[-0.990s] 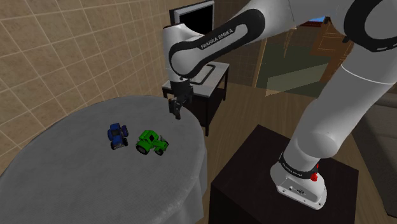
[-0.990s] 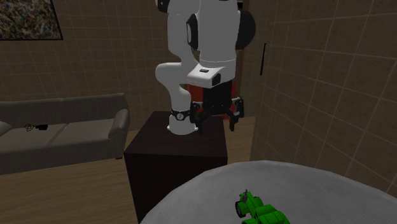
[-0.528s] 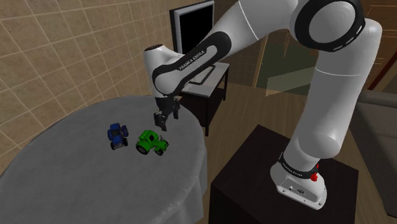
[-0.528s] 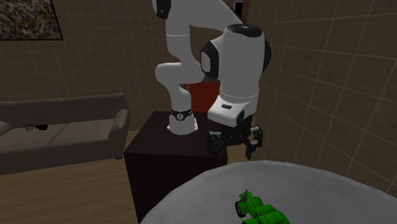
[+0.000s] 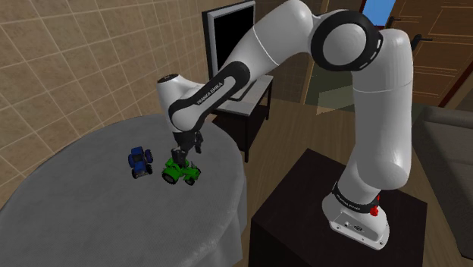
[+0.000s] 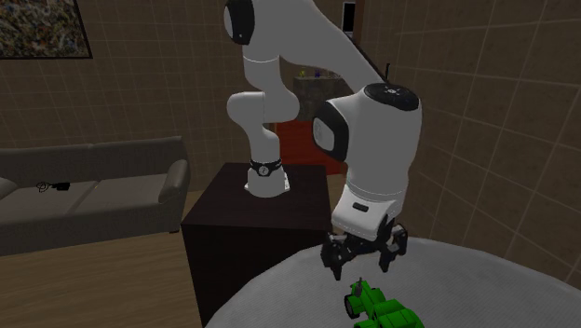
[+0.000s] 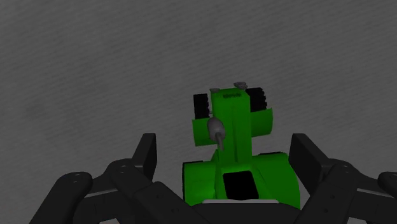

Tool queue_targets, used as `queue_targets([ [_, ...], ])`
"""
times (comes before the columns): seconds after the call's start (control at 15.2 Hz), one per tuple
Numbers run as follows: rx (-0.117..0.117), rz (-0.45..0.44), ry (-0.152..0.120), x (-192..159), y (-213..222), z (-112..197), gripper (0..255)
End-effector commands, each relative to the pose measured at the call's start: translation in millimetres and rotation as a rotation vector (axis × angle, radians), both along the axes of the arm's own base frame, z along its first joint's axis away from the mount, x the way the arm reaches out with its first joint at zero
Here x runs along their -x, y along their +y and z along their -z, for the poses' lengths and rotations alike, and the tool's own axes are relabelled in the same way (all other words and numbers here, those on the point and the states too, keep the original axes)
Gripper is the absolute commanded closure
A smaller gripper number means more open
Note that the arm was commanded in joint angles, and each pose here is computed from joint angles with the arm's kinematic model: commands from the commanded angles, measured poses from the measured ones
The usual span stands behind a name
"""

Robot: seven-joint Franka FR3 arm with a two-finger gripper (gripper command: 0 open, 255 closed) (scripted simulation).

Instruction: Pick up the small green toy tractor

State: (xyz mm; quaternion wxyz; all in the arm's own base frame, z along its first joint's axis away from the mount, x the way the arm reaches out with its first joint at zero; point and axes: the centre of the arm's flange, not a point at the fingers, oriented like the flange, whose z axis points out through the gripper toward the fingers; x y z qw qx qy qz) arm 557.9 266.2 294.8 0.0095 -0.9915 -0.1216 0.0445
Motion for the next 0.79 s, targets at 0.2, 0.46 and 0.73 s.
queue_targets([
  [0.2, 0.000, 0.000, 0.000, -1.6, 0.3, 30.3, 0],
  [0.46, 0.000, 0.000, 0.000, -1.2, -0.2, 31.2, 255],
  [0.73, 0.000, 0.000, 0.000, -1.1, -0.1, 31.2, 255],
])
